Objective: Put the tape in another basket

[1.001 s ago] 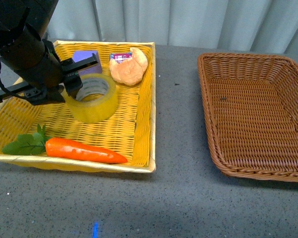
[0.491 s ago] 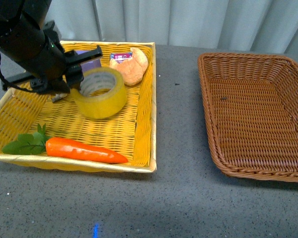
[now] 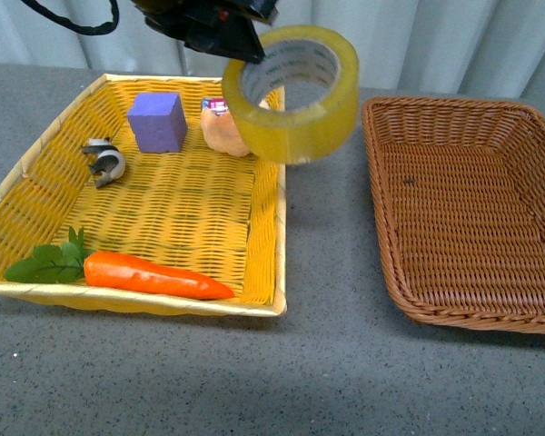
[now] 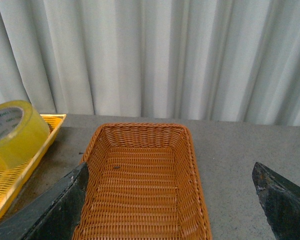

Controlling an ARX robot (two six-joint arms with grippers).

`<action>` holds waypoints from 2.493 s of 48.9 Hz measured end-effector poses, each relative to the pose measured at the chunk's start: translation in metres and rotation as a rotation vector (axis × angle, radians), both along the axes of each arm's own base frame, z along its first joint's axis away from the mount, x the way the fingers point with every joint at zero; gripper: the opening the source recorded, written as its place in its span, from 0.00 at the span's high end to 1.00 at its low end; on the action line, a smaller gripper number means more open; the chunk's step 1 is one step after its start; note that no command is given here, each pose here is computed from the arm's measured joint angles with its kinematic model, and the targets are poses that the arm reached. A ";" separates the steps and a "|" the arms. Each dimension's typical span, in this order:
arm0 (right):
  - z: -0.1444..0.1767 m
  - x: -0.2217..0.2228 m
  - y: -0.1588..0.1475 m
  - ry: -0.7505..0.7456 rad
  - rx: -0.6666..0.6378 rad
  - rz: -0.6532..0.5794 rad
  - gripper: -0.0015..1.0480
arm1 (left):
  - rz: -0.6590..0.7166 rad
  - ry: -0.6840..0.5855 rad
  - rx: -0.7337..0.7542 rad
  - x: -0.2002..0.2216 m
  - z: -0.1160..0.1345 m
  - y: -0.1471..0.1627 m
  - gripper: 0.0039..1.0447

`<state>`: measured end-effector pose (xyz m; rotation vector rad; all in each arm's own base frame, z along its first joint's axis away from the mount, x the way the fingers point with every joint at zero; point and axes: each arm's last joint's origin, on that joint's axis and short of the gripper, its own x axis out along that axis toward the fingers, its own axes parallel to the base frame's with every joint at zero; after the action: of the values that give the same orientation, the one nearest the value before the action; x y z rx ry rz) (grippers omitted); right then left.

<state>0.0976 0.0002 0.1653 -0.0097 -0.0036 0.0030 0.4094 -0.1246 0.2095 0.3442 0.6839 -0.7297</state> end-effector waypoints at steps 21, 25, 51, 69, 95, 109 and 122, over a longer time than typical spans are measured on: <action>0.000 0.000 0.000 0.000 0.000 0.000 0.09 | -0.380 -0.179 0.080 0.001 0.006 -0.073 0.87; 0.000 0.000 0.000 0.000 0.000 0.000 0.09 | -0.385 -0.184 0.084 0.002 0.006 -0.073 0.87; 0.066 0.079 -0.006 0.317 -0.067 0.317 0.09 | -0.392 -0.190 0.090 0.002 0.005 -0.072 0.87; 0.065 0.167 0.021 0.580 -0.027 0.385 0.09 | -0.393 -0.190 0.090 0.002 0.005 -0.073 0.87; 0.041 0.231 0.062 0.728 -0.015 0.425 0.09 | -0.394 -0.191 0.091 0.002 0.005 -0.073 0.87; 0.024 0.241 0.068 0.783 -0.004 0.408 0.11 | -0.393 -0.191 0.092 0.002 0.005 -0.072 0.87; 0.023 0.242 0.068 0.794 0.021 0.408 0.52 | -0.393 -0.191 0.091 0.002 0.005 -0.072 0.87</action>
<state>0.3395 0.0683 0.1879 0.0137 0.7885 0.4149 0.4115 -0.1967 0.2147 0.6350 0.4725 -1.0247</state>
